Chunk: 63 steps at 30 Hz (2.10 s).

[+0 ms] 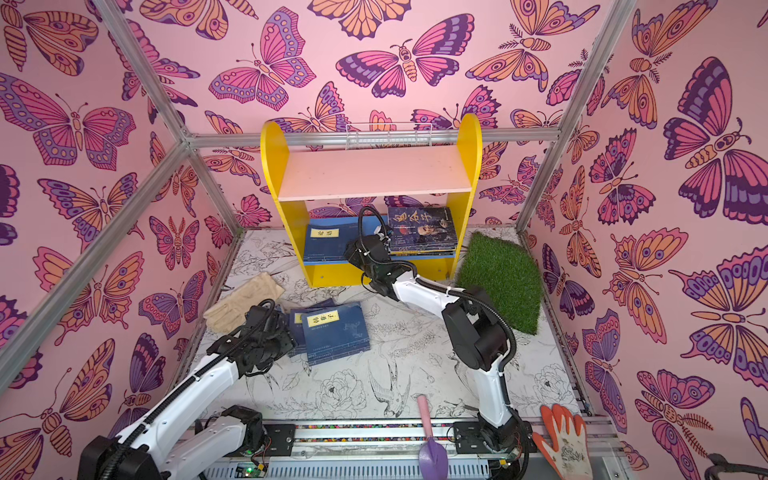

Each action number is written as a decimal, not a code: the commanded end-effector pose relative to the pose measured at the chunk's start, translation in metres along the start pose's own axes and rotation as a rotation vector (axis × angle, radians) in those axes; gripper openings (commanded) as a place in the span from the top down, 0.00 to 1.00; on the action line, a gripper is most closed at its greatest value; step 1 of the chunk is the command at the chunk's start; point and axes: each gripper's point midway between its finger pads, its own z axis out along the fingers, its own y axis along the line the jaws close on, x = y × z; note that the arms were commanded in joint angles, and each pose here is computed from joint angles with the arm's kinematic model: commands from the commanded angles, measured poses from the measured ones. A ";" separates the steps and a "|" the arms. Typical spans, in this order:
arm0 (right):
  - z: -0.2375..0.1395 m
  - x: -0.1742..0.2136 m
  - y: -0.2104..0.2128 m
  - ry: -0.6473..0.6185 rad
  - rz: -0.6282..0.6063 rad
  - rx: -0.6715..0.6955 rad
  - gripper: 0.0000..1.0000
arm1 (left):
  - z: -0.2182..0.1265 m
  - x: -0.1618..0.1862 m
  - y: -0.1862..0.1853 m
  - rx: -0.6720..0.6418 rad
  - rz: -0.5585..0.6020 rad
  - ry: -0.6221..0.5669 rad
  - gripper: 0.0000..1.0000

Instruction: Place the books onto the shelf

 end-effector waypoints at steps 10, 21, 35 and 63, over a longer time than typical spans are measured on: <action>-0.076 0.002 -0.030 0.117 -0.268 0.038 0.22 | -0.003 0.006 -0.019 0.078 0.054 0.060 0.20; -0.123 0.147 -0.071 0.687 -0.470 -0.137 0.29 | 0.003 0.022 -0.047 0.160 0.127 0.112 0.31; -0.117 0.186 -0.114 0.832 -0.433 -0.073 0.31 | 0.015 0.035 -0.064 0.140 0.203 0.163 0.47; -0.121 0.184 -0.115 0.815 -0.421 -0.100 0.31 | 0.020 0.051 -0.098 0.176 0.319 0.219 0.50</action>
